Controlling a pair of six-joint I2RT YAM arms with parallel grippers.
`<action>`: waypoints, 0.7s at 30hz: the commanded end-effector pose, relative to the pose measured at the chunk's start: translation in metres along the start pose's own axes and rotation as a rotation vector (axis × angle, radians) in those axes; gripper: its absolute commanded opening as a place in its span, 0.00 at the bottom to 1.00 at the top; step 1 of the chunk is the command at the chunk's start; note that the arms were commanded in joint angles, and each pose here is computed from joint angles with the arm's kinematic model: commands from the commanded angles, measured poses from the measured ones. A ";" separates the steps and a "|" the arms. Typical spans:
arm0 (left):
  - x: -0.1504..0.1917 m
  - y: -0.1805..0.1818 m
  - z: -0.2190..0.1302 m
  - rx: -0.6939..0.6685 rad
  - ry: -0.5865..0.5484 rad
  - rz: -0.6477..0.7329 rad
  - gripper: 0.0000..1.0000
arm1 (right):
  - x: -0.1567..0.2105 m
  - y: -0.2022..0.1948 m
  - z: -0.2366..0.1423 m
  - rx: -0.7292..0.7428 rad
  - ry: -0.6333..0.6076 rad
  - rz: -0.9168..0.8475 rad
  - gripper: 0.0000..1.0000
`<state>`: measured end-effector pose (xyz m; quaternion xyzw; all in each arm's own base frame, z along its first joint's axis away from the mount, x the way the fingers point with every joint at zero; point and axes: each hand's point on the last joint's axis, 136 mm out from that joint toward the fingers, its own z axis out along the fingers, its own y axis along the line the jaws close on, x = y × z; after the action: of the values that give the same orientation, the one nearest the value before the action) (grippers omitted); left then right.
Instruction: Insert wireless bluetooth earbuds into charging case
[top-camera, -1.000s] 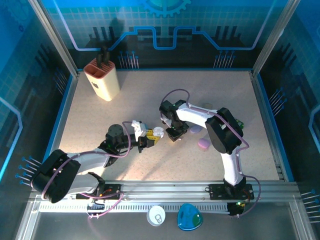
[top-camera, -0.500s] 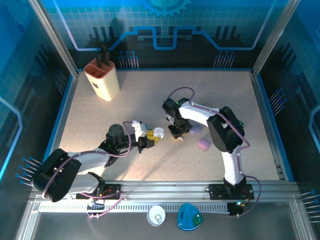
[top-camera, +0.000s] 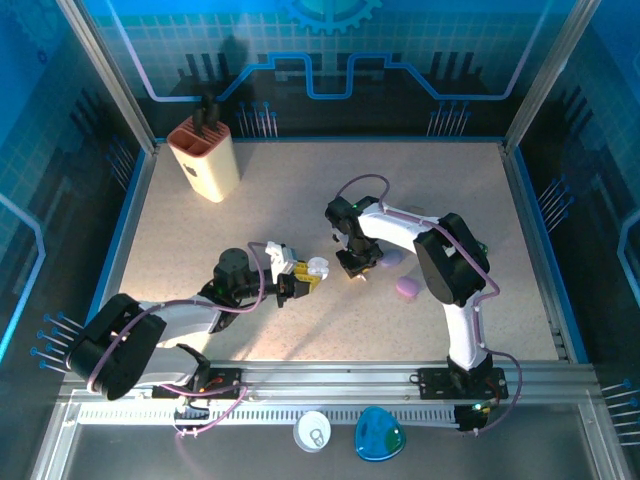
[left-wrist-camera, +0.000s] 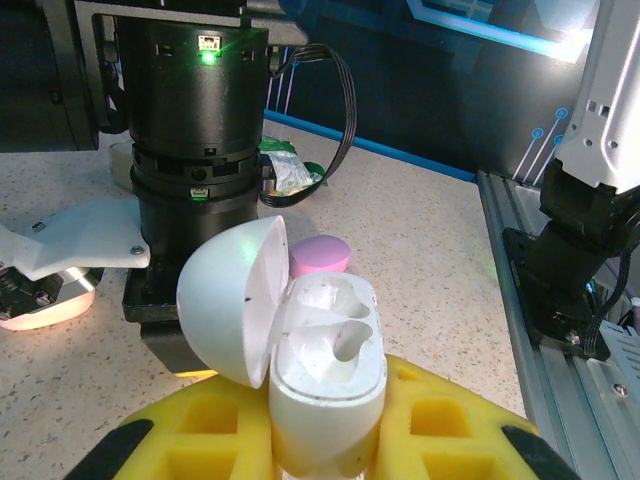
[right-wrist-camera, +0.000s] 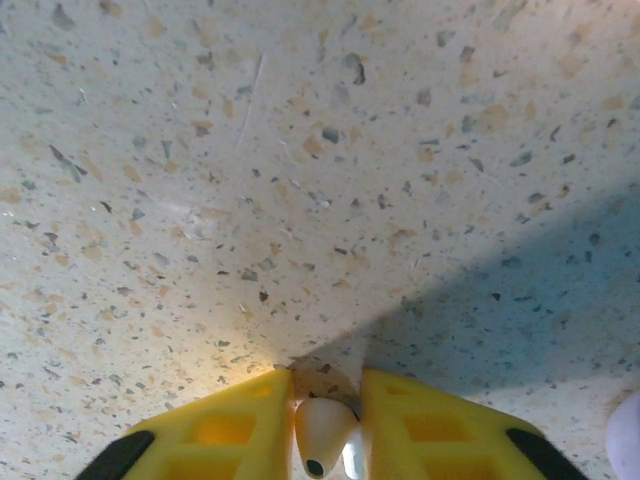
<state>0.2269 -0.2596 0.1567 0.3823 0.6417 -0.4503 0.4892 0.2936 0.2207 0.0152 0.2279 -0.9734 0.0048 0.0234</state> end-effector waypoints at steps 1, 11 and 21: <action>-0.011 -0.002 0.001 0.029 -0.029 0.031 0.17 | 0.009 0.001 0.000 -0.020 0.020 0.019 0.22; -0.013 -0.002 0.003 0.039 -0.030 0.033 0.16 | 0.006 -0.019 -0.006 0.065 -0.027 0.087 0.20; -0.014 -0.002 0.006 0.051 -0.024 0.030 0.16 | 0.003 -0.006 -0.013 -0.035 -0.101 0.134 0.30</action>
<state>0.2290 -0.2630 0.1591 0.3869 0.6365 -0.4552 0.4879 0.2928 0.2086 0.0165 0.1789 -0.9838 0.0082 -0.0059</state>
